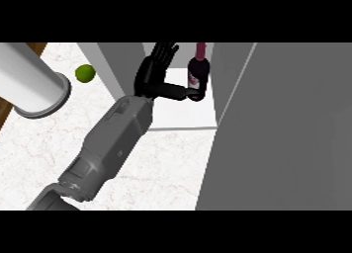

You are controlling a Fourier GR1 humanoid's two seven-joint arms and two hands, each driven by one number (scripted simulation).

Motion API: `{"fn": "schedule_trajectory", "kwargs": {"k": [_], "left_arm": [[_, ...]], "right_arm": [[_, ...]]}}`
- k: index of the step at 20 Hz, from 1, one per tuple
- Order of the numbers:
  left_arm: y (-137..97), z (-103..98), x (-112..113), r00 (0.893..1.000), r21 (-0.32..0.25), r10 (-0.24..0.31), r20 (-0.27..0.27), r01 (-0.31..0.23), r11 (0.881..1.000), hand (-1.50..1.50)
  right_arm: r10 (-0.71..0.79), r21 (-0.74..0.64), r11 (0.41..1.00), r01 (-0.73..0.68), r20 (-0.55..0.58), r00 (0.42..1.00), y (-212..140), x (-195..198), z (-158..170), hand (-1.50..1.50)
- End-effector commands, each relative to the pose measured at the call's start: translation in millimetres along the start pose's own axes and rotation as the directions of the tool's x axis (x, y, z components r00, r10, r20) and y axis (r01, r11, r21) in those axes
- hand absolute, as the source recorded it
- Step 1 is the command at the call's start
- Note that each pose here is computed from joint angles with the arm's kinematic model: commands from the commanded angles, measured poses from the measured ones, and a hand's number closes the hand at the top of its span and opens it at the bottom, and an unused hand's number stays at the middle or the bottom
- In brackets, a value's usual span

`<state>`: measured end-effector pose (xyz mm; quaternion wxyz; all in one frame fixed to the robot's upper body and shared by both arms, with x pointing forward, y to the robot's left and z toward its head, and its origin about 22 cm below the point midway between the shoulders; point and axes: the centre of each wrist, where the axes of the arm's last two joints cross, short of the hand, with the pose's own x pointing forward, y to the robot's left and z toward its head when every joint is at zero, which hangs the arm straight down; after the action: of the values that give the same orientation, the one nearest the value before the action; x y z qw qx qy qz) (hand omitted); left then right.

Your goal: Pick up the wine, place it into the cabinet and close the cabinet

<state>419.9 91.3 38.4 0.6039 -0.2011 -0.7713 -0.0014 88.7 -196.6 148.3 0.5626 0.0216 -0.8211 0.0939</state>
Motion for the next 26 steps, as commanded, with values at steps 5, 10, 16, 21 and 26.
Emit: {"fn": "schedule_trajectory", "kwargs": {"k": [5, 10, 16, 21, 26], "left_arm": [[-4, 34, -14, 0.996, -0.020, 0.073, -0.049, -0.074, 0.997, -1.50], [-7, 85, -33, 0.994, -0.017, 0.088, -0.061, -0.089, 0.996, -1.50], [-12, 119, -16, 0.992, -0.017, 0.118, -0.050, -0.119, 0.993, -1.50], [25, 158, -7, 0.986, -0.002, 0.154, -0.059, -0.154, 0.988, -1.50], [26, 187, 7, 0.981, 0.019, 0.192, -0.039, -0.192, 0.981, -1.50]], "right_arm": [[-0.137, -0.003, 0.991, 0.137, 0.020, 0.990, -5, 55, 13, -1.50], [-0.114, -0.030, 0.993, 0.114, 0.014, 0.993, -5, 44, 13, -1.50], [-0.095, -0.011, 0.995, 0.095, -0.003, 0.995, -2, 36, 9, -1.50], [-0.069, -0.002, 0.998, 0.069, 0.018, 0.997, -9, 57, 15, -1.50], [-0.048, 0.105, 0.993, 0.049, -0.011, 0.999, -8, 51, 11, -1.50]]}}
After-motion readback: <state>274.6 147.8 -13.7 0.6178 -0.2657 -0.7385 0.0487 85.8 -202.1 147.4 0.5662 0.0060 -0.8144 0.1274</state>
